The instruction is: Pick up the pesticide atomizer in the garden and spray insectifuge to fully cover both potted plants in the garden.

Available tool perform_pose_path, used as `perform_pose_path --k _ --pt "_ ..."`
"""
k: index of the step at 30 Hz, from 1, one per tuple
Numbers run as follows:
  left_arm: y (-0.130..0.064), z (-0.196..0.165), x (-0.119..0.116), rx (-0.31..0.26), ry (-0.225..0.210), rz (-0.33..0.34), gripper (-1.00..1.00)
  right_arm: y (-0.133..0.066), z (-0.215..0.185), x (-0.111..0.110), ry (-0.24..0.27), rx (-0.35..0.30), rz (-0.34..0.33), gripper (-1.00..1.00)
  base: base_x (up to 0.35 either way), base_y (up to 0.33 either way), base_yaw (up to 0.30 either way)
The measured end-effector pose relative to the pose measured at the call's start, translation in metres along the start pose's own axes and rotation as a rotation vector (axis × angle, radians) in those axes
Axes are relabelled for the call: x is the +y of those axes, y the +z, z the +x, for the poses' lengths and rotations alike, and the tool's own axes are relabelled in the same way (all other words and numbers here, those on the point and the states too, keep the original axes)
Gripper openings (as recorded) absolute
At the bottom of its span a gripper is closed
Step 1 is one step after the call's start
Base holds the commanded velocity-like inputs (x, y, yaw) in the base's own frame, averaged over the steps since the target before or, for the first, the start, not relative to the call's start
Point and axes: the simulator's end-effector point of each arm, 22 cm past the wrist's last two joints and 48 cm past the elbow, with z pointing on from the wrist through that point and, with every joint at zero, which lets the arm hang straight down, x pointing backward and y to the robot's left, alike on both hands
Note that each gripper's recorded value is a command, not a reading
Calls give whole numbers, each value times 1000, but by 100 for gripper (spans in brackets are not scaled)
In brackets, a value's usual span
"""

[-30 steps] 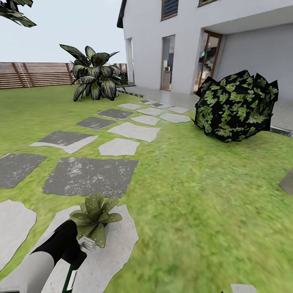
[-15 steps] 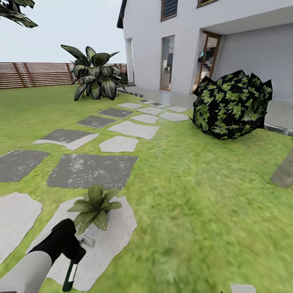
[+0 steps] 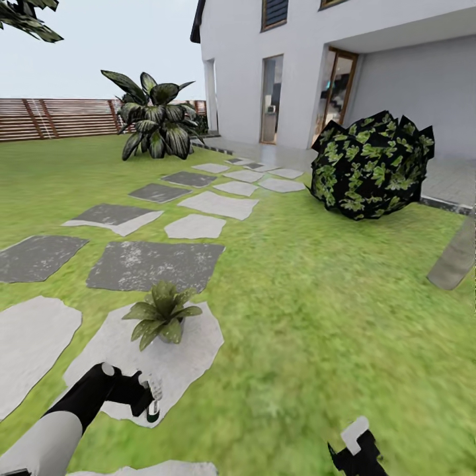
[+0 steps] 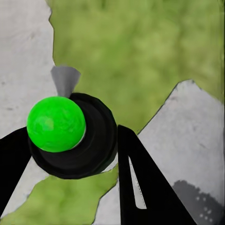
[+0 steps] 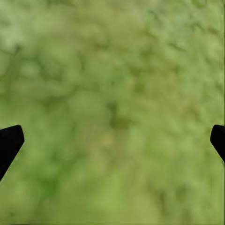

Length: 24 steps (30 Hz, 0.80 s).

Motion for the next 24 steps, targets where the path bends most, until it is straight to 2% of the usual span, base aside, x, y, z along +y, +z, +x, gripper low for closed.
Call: perform_pose_path --k 2,6,9,11,14,19,21,24 --pt "1 -4 -1 -20 26 3 -100 3 -18 2 -35 -39 -56 100 -258 0 0" --pt "2 -10 -5 -37 49 10 -100 0 -47 27 -85 -94 -258 100 -90 0 0" --pt "9 -25 -15 -68 83 28 -100 -6 -68 38 -117 -131 -357 100 -12 0 0" --pt "12 -36 -22 -94 115 39 -100 -6 -86 42 -132 -159 -390 100 -3 0 0" --pt "15 -43 -28 -105 135 48 -100 -3 -107 42 -139 -189 -400 100 -1 0 0" --pt "20 -50 -39 -94 183 72 -100 0 -130 40 -150 -219 -425 100 0 0 0" --pt "24 -56 -47 -91 205 89 -100 -1 -136 43 -155 -226 -449 100 0 0 0" --pt "30 -64 -59 -88 233 110 -100 -3 -148 60 -158 -245 -485 100 0 0 0"
